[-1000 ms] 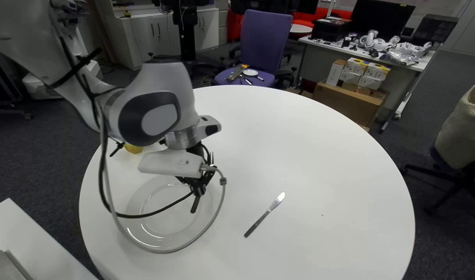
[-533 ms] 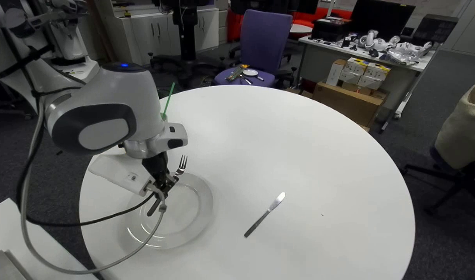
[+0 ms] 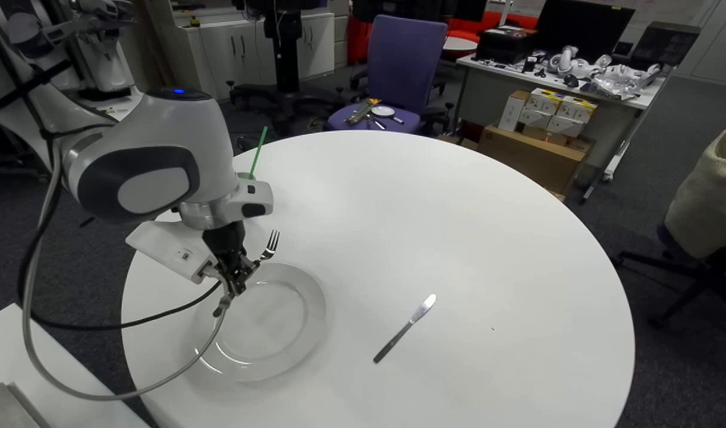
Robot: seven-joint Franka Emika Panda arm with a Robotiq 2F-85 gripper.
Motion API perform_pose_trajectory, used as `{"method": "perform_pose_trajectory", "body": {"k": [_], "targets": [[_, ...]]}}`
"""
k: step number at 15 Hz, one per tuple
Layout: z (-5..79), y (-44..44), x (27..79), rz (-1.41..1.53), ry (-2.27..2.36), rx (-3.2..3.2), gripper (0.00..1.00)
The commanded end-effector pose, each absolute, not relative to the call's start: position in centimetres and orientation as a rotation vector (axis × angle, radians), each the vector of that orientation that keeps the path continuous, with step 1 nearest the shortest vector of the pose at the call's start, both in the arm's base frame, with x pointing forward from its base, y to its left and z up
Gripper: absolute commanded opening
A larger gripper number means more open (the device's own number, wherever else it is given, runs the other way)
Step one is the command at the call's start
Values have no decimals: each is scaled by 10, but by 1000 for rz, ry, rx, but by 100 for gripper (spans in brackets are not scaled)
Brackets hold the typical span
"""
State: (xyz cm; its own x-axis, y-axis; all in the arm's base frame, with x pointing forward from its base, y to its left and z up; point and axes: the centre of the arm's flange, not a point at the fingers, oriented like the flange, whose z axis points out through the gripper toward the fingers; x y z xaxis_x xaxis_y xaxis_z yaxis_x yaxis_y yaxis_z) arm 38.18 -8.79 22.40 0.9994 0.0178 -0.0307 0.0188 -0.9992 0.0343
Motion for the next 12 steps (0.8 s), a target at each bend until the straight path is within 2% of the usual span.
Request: {"method": "perform_pose_trajectory", "body": {"k": [1, 12], "targets": [[216, -79, 402, -134, -24, 3096, 4], [172, -87, 425, -309, -81, 3075, 4]]}}
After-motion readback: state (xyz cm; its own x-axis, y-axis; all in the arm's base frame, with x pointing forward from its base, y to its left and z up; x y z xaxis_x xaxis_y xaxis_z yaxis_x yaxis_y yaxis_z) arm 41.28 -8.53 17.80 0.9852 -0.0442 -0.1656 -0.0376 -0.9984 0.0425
